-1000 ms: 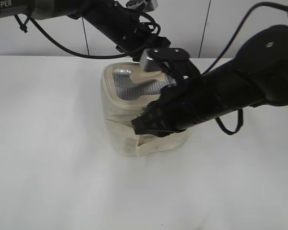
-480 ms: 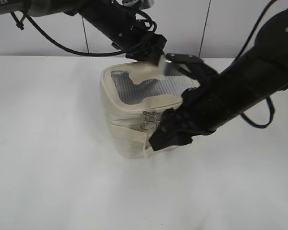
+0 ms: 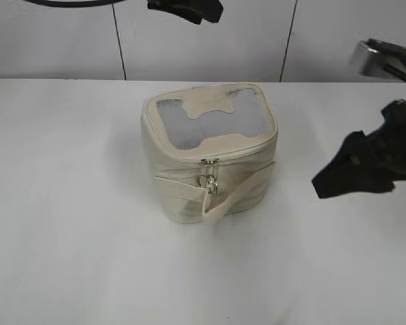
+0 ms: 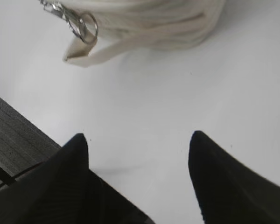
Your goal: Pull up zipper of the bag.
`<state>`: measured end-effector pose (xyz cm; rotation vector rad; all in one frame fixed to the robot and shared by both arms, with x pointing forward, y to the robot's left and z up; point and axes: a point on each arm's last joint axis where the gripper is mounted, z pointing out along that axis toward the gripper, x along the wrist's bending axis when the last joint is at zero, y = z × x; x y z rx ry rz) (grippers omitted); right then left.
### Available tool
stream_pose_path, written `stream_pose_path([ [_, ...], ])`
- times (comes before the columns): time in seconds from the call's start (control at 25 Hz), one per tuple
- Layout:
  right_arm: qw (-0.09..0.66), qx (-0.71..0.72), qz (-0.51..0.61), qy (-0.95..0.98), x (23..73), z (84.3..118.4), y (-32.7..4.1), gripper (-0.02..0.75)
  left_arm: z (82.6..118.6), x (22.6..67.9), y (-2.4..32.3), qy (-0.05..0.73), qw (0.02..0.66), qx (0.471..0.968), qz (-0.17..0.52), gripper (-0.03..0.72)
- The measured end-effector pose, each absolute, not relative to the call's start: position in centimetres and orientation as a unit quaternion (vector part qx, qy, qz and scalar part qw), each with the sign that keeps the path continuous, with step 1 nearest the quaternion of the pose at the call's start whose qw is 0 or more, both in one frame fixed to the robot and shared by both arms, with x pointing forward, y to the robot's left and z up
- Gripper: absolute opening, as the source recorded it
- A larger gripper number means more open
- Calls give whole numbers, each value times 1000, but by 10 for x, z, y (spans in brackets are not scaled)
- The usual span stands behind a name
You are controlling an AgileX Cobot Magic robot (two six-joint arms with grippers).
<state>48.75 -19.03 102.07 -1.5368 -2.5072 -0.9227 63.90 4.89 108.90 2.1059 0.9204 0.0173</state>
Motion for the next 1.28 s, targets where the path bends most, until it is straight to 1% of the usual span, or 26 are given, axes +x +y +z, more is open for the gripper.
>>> stream_pose_path([
  [0.08,21,-508,-297,-808,469,1026,-199,527,1106,624,56,361,416,834,12,306],
  [0.16,14,-517,-297,-802,446,1030,-206,527,1108,607,65,368,408,835,11,302],
  [0.24,-8,-522,-310,-794,424,1042,-214,527,1113,583,79,373,403,835,19,301],
  [0.28,-17,-523,-310,-794,414,1046,-218,527,1108,569,87,380,395,836,18,302],
  [0.36,-43,-514,-317,-796,391,1059,-226,527,1115,532,108,383,399,832,42,299],
  [0.4,-53,-508,-313,-800,380,1062,-230,528,1112,513,120,387,395,832,51,296],
  [0.52,-92,-485,-320,-808,344,1072,-243,528,1127,441,165,394,413,815,99,278],
  [0.68,-122,-482,-331,-802,307,1064,-255,528,1130,348,224,424,437,777,158,272],
  [0.8,-157,-495,-355,-777,282,1056,-265,528,1119,295,261,443,438,757,197,271],
  [0.88,-183,-497,-377,-760,268,1052,-271,528,1105,269,279,443,441,746,228,270],
  [0.96,-209,-489,-401,-745,257,1054,-275,526,1091,247,294,437,456,732,256,270],
  [1.08,-239,-477,-428,-729,243,1054,-280,514,1074,228,305,429,476,717,275,270],
  [1.28,-257,-468,-448,-717,234,1054,-282,465,1063,233,302,435,460,727,266,269],
])
